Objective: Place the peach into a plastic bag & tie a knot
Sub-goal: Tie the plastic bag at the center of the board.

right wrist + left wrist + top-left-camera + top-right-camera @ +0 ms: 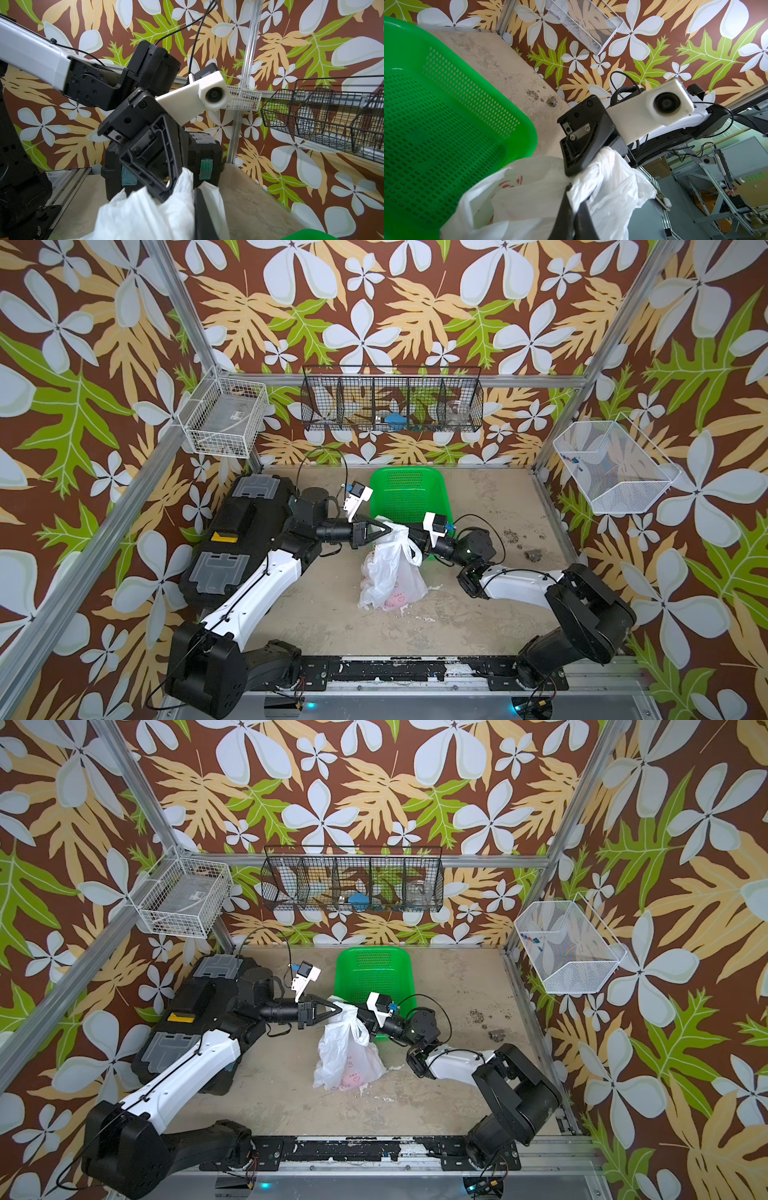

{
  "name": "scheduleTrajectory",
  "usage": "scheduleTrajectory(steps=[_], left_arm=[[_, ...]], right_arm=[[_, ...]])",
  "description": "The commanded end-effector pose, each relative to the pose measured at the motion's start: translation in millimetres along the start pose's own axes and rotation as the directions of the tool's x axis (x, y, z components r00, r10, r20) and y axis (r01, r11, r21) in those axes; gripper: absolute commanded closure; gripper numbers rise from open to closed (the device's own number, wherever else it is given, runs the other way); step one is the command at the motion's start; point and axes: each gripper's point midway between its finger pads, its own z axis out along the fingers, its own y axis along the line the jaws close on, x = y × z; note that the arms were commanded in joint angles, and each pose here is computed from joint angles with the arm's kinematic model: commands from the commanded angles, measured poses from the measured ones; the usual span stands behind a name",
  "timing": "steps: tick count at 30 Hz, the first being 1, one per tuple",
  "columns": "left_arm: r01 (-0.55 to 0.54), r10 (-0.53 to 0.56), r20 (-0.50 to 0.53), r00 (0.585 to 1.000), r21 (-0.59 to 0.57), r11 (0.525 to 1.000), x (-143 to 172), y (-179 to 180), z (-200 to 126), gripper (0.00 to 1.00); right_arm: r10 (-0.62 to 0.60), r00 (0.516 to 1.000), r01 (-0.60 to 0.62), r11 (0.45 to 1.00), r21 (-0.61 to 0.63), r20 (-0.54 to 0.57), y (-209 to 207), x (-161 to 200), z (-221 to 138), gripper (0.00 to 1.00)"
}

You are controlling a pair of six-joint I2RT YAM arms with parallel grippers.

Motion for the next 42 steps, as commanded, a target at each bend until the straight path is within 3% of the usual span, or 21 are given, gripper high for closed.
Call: scheduleTrajectory(steps=[1, 5, 9, 11, 12, 17, 23, 27, 30, 33, 39, 42], left_arm=[[-0.053, 0.053, 0.02, 0.998, 0.021, 0.998, -6.1, -7.1, -1.5, 1.0], [-0.06, 0.061, 0.037, 0.997, -0.005, 0.998, -10.5, -4.0, -3.6, 1.0], [-0.05, 0.053, 0.056, 0.997, -0.043, 0.998, -15.4, 4.9, -3.9, 1.0], [-0.047, 0.052, 0.064, 0.997, -0.067, 0.997, -16.5, 10.3, -3.9, 1.0], [-0.046, 0.051, 0.067, 0.996, -0.08, 0.996, -16.2, 13.1, -3.9, 1.0], [-0.039, 0.047, 0.071, 0.996, -0.108, 0.993, -14.1, 22.1, -2.6, 1.0], [-0.041, 0.053, 0.085, 0.995, -0.128, 0.991, -15.8, 26.1, -3.1, 1.0], [-0.039, 0.051, 0.091, 0.995, -0.128, 0.991, -13.4, 27.1, -3.4, 1.0], [-0.039, 0.051, 0.094, 0.994, -0.12, 0.992, -14.3, 25.9, -3.0, 1.0], [-0.041, 0.053, 0.096, 0.994, -0.119, 0.992, -15.2, 24.9, -3.3, 1.0], [-0.038, 0.05, 0.097, 0.994, -0.117, 0.992, -14.8, 25.4, -3.1, 1.0], [-0.037, 0.05, 0.102, 0.994, -0.124, 0.992, -14.5, 26.7, -3.4, 1.0]], right_arm=[[0.024, 1.0, -0.024, 1.0, 0.007, -0.019, 0.5, -0.1, -4.4, 0.8], [0.074, 0.993, -0.061, 0.989, 0.137, -0.09, -9.3, 10.3, -28.4, 0.67], [0.259, 0.949, -0.193, 0.929, 0.317, -0.182, -19.2, 20.3, -57.6, 0.59], [0.445, 0.873, -0.316, 0.829, 0.461, -0.201, -31.3, 16.5, -68.7, 0.58], [0.55, 0.806, -0.373, 0.76, 0.532, -0.22, -33.8, 17.1, -74.8, 0.61], [0.791, 0.52, -0.6, 0.607, 0.522, -0.322, 9.5, 4.3, -64.3, 0.65], [0.823, 0.372, -0.601, 0.567, 0.563, -0.43, 41.7, 11.2, -52.0, 0.56], [0.826, 0.345, -0.62, 0.558, 0.552, -0.446, 48.8, 16.0, -45.8, 0.54], [0.835, 0.298, -0.629, 0.536, 0.563, -0.463, 51.6, 31.0, -41.4, 0.53], [0.84, 0.295, -0.65, 0.526, 0.548, -0.456, 51.6, 33.6, -33.0, 0.54], [0.867, 0.274, -0.706, 0.476, 0.525, -0.417, 50.9, 33.0, -20.3, 0.7], [0.876, 0.256, -0.735, 0.451, 0.506, -0.408, 52.8, 31.5, -13.8, 0.64]])
